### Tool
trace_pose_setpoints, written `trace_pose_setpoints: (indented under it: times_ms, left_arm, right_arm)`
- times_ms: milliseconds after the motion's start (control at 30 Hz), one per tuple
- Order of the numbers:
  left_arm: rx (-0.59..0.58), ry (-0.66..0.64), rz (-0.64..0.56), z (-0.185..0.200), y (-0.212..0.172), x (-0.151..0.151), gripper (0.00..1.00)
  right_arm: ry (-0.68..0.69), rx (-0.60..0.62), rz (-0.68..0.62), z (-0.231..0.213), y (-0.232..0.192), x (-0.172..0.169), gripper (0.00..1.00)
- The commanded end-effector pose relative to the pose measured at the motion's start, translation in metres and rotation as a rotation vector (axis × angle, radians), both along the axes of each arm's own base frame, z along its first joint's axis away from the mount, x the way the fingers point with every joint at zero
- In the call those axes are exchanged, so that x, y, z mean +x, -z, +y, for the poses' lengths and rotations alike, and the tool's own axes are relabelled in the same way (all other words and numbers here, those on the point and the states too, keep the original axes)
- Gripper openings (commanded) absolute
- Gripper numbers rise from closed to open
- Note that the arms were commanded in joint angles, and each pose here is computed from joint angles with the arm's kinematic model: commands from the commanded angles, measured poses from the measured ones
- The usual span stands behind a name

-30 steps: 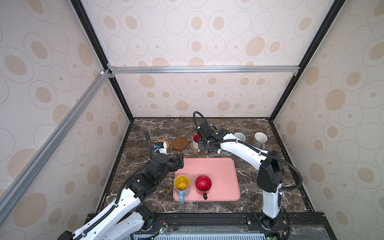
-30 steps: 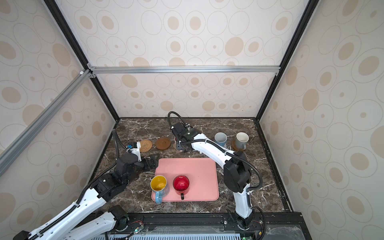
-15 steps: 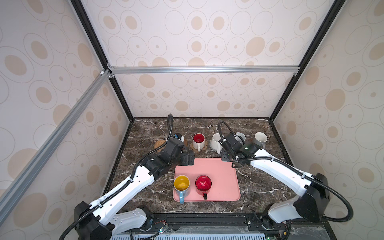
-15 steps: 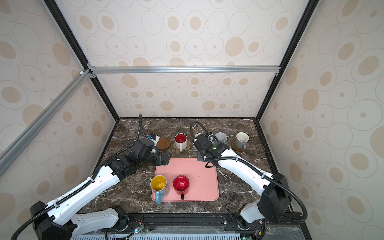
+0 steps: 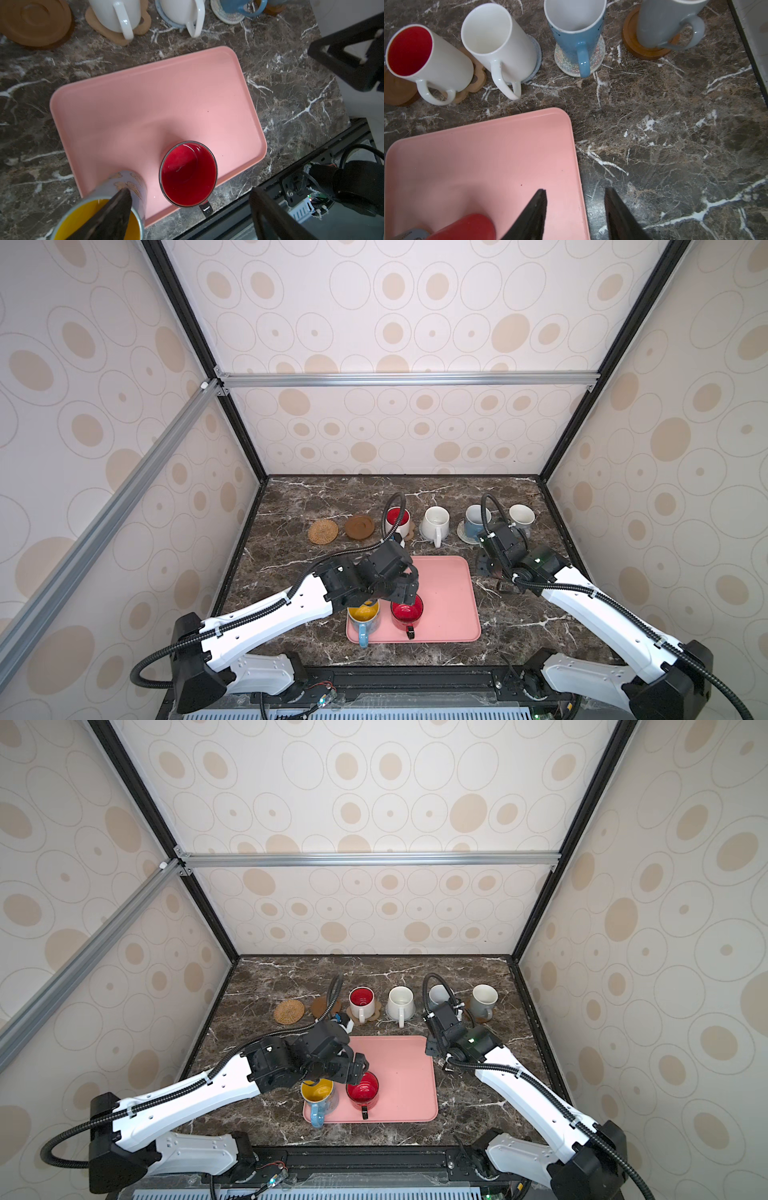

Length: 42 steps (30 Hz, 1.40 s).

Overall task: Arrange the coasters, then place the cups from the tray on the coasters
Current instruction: 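Draw the right gripper back while the left gripper moves over the red mug, then lower the left gripper and close it on the red mug's rim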

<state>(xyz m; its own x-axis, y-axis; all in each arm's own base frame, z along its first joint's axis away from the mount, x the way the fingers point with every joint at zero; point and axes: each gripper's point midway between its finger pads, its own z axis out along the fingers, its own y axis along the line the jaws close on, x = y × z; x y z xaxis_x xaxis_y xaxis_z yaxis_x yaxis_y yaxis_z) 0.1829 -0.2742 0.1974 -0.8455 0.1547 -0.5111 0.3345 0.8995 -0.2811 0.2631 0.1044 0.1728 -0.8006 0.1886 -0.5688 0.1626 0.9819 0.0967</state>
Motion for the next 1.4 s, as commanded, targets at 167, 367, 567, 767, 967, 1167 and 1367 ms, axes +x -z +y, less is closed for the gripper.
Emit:
trace_pose_setpoints:
  times_ms: [167,367,567,767,967,1167,1367]
  left_arm:
    - [0.006,-0.072,0.111,-0.018,0.018,-0.041,0.85]
    - [0.038,-0.066,0.165,-0.033,0.038,-0.059,0.86]
    - [0.049,-0.109,0.221,-0.033,0.06,-0.071,0.87]
    - [0.07,-0.116,0.254,-0.032,0.077,-0.081,0.87]
    - [0.093,-0.106,0.269,-0.034,0.093,-0.084,0.87]
    - [0.12,-0.117,0.261,-0.035,0.104,-0.08,0.87]
    - [0.148,-0.104,0.265,-0.038,0.115,-0.075,0.88]
  right_arm:
    - [-0.087,-0.027,0.04,-0.003,0.007,-0.013,0.49]
    - [-0.09,-0.007,0.048,-0.005,0.015,-0.019,0.49]
    - [-0.089,-0.004,0.054,-0.008,0.019,-0.023,0.5]
    - [-0.078,0.012,0.064,-0.011,0.025,-0.027,0.5]
    - [-0.072,0.019,0.078,-0.012,0.029,-0.029,0.5]
    - [-0.059,0.019,0.087,-0.015,0.031,-0.031,0.5]
    - [-0.038,0.024,0.098,-0.018,0.037,-0.035,0.5]
